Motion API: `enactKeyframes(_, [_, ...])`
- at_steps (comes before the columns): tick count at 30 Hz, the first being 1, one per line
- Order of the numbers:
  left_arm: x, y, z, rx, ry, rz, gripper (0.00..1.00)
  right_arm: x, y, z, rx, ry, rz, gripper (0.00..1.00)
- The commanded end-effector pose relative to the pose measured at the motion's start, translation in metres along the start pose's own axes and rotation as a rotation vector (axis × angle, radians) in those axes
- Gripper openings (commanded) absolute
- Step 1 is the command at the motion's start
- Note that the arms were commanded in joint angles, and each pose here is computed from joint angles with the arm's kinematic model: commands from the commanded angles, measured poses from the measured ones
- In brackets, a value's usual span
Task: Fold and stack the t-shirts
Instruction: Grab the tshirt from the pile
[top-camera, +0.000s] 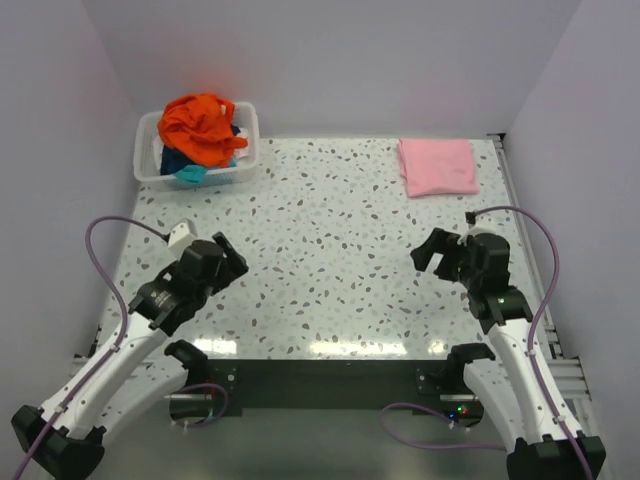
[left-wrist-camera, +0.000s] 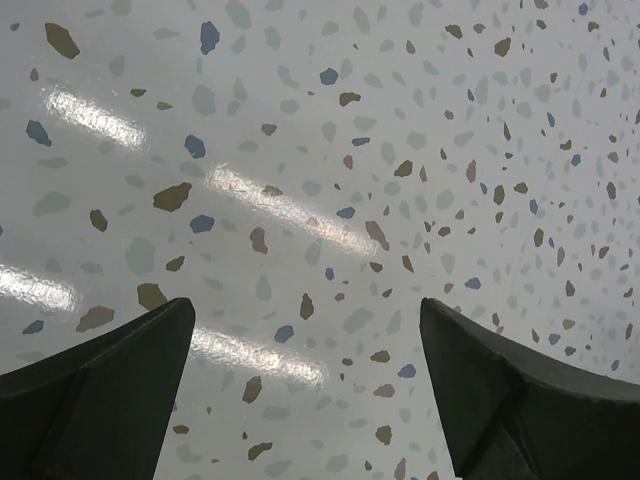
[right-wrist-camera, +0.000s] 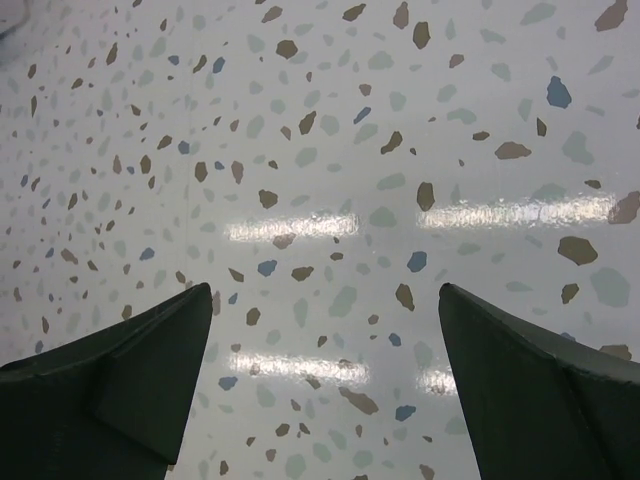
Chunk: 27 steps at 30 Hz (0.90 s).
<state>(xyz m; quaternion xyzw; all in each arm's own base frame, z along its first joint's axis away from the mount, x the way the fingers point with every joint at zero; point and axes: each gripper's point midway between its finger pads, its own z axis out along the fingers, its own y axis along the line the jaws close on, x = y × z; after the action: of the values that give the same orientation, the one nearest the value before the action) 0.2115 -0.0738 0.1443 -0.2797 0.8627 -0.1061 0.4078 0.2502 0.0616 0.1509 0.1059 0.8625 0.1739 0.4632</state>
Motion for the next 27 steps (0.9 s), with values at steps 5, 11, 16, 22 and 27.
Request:
enactKeyframes(5, [-0.083,-0.042,-0.006,0.0,-0.246,-0.033,1.0,-0.019,0.019,-0.002,-0.092,-0.063,-0.024,0.99])
enactKeyframes(11, [-0.189,-0.099,0.016,0.001,-0.404,-0.025,1.0,-0.018,0.027,0.003,-0.134,-0.042,-0.024,0.99])
enactKeyframes(16, [-0.265,-0.1,0.064,-0.038,-0.401,-0.021,1.0,-0.011,0.024,0.008,-0.129,-0.011,-0.028,0.99])
enactKeyframes(22, [-0.333,-0.082,0.149,-0.066,-0.342,-0.017,1.0,-0.015,0.025,0.009,-0.129,-0.015,-0.035,0.99])
enactKeyframes(27, [-0.364,-0.078,0.231,-0.07,-0.315,0.047,1.0,-0.015,0.026,0.013,-0.14,-0.027,-0.04,0.99])
